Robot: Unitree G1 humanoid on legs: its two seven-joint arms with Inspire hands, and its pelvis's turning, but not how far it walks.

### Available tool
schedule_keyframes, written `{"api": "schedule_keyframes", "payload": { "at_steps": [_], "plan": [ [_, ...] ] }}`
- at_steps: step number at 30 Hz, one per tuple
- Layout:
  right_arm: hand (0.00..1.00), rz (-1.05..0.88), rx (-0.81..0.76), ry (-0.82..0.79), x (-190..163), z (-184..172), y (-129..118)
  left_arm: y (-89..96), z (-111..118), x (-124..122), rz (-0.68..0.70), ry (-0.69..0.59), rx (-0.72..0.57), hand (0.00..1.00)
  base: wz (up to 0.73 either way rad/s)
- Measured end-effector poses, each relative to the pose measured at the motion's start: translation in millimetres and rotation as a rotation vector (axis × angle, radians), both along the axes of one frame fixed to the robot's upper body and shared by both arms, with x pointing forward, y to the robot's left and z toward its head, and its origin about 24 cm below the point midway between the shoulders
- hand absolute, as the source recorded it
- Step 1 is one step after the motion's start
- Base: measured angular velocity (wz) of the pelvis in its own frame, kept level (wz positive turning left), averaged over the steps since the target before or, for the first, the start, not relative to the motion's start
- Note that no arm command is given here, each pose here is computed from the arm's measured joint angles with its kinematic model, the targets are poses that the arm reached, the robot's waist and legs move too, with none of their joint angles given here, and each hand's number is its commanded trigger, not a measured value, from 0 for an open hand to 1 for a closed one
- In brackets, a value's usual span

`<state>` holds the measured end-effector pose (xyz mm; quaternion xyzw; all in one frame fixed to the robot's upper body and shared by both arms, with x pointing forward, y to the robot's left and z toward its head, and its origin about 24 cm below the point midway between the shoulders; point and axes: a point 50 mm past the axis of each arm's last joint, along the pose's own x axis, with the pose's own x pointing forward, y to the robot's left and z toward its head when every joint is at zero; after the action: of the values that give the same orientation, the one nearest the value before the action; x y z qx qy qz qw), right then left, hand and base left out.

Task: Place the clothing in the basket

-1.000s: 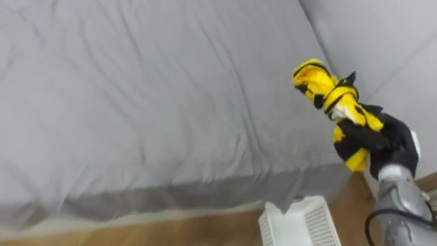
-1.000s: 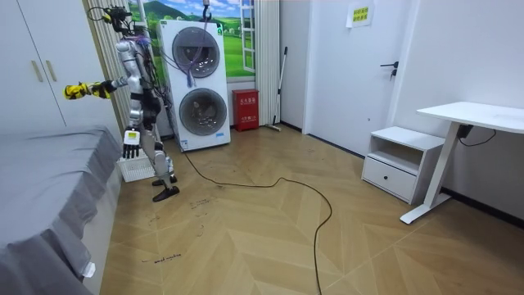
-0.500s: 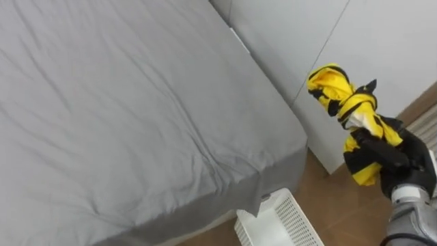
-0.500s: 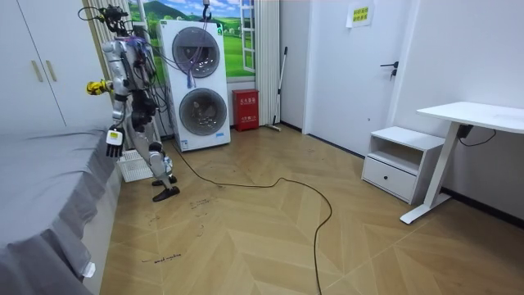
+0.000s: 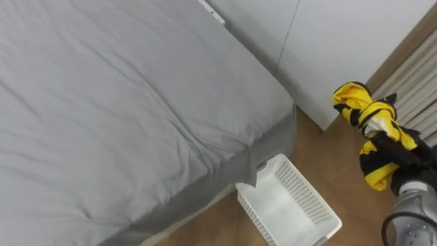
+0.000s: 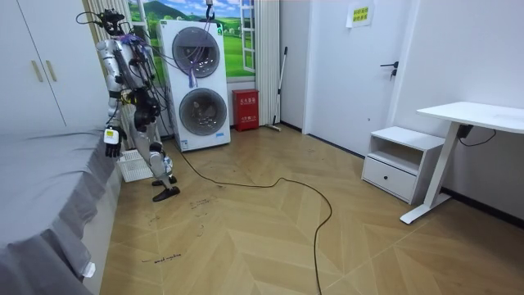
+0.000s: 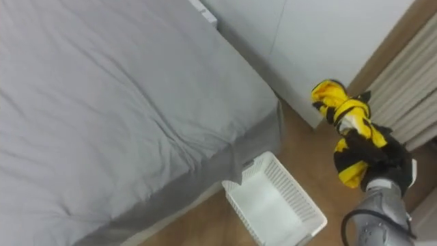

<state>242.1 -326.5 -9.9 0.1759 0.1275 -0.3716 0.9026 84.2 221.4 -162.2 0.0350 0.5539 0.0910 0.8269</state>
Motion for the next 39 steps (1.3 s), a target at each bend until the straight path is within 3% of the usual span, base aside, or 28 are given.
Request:
{"api": "schedule_keyframes", "payload": {
  "at_steps": [16, 17, 19, 20, 21, 39],
  "plan": [
    [1.0, -0.001, 0.019, 0.076, 35.4, 1.2, 8.3, -10.4, 12.6, 55.6, -0.088, -0.1, -0.013, 0.0, 0.14],
    [0.88, -0.004, 0.021, 0.078, 35.5, 0.9, 8.3, -10.7, 12.6, 55.5, -0.092, -0.098, -0.011, 0.0, 0.15],
    [0.53, -0.012, 0.031, 0.093, 36.1, -1.1, 8.5, -10.8, 12.3, 55.0, -0.093, -0.093, -0.008, 0.0, 0.05],
    [0.06, -0.022, 0.037, 0.098, 35.1, -2.4, 8.2, -10.9, 12.4, 55.5, -0.094, -0.094, -0.008, 0.0, 0.11],
    [0.0, -0.033, 0.057, 0.097, 34.2, -3.9, 8.1, -10.6, 12.8, 56.4, -0.095, -0.096, -0.006, 0.0, 0.14],
    [0.0, -0.04, 0.091, 0.176, 23.6, -21.7, 10.5, -7.1, 11.0, 54.9, -0.072, -0.059, -0.005, 0.0, 0.05]
  ]
}}
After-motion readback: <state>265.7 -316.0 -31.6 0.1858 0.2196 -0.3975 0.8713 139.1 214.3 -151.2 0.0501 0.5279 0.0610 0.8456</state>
